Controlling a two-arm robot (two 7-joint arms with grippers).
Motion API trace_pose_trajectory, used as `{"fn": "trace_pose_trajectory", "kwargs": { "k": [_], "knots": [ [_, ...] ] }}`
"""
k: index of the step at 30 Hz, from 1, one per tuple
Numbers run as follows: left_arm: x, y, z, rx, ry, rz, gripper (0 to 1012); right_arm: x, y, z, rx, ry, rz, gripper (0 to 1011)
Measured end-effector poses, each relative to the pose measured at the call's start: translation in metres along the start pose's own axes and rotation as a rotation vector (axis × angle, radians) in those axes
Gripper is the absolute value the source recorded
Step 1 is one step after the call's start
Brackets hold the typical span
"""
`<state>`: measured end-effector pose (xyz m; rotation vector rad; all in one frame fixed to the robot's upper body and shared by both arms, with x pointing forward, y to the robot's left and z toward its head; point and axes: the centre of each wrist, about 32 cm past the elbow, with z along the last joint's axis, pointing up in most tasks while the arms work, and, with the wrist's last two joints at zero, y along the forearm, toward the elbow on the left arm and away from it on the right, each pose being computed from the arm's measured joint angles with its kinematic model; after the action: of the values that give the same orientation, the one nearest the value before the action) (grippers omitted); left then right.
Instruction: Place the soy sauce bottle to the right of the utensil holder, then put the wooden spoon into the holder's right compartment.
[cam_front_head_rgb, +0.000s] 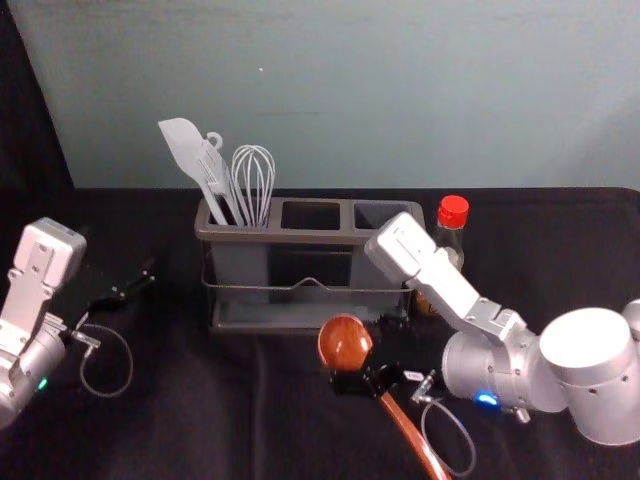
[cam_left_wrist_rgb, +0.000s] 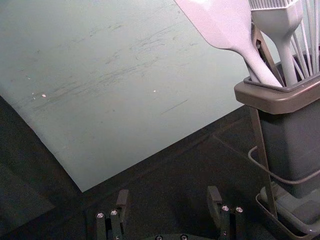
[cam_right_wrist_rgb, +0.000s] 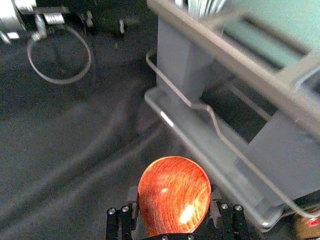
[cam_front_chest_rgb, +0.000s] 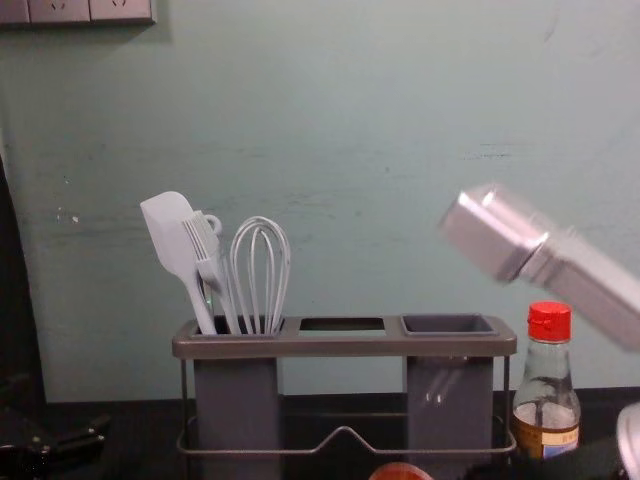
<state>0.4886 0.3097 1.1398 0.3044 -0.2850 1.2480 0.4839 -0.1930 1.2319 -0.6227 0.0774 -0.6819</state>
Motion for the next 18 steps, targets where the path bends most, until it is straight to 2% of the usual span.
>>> {"fn": "trace_pose_trajectory", "kwargs": {
  "k": [4,5,7,10,11,14,18],
  "knots": [
    [0.0000,0.0000,0.0000,0.000,0.000,0.000,1011,-0.005,-0.013,0.001,0.079,-0.033,-0.016,837],
    [0.0000,0.0000,0.0000,0.000,0.000,0.000,1012,-0.006,-0.019,0.002,0.120,-0.047,-0.023,837],
    [0.0000,0.0000,0.0000,0.000,0.000,0.000,1011,-0.007,-0.026,0.002,0.160,-0.056,-0.026,837],
    [0.0000,0.0000,0.0000,0.000,0.000,0.000,1011,-0.007,-0.042,0.004,0.251,-0.086,-0.027,837],
    [0.0000,0.0000,0.0000,0.000,0.000,0.000,1011,-0.007,-0.042,0.004,0.251,-0.086,-0.027,837],
    [0.0000,0.0000,0.0000,0.000,0.000,0.000,1011,-0.006,-0.052,0.007,0.312,-0.114,-0.016,837],
    [0.0000,0.0000,0.0000,0.000,0.000,0.000,1011,0.002,-0.064,0.015,0.380,-0.138,0.011,837]
  ]
}}
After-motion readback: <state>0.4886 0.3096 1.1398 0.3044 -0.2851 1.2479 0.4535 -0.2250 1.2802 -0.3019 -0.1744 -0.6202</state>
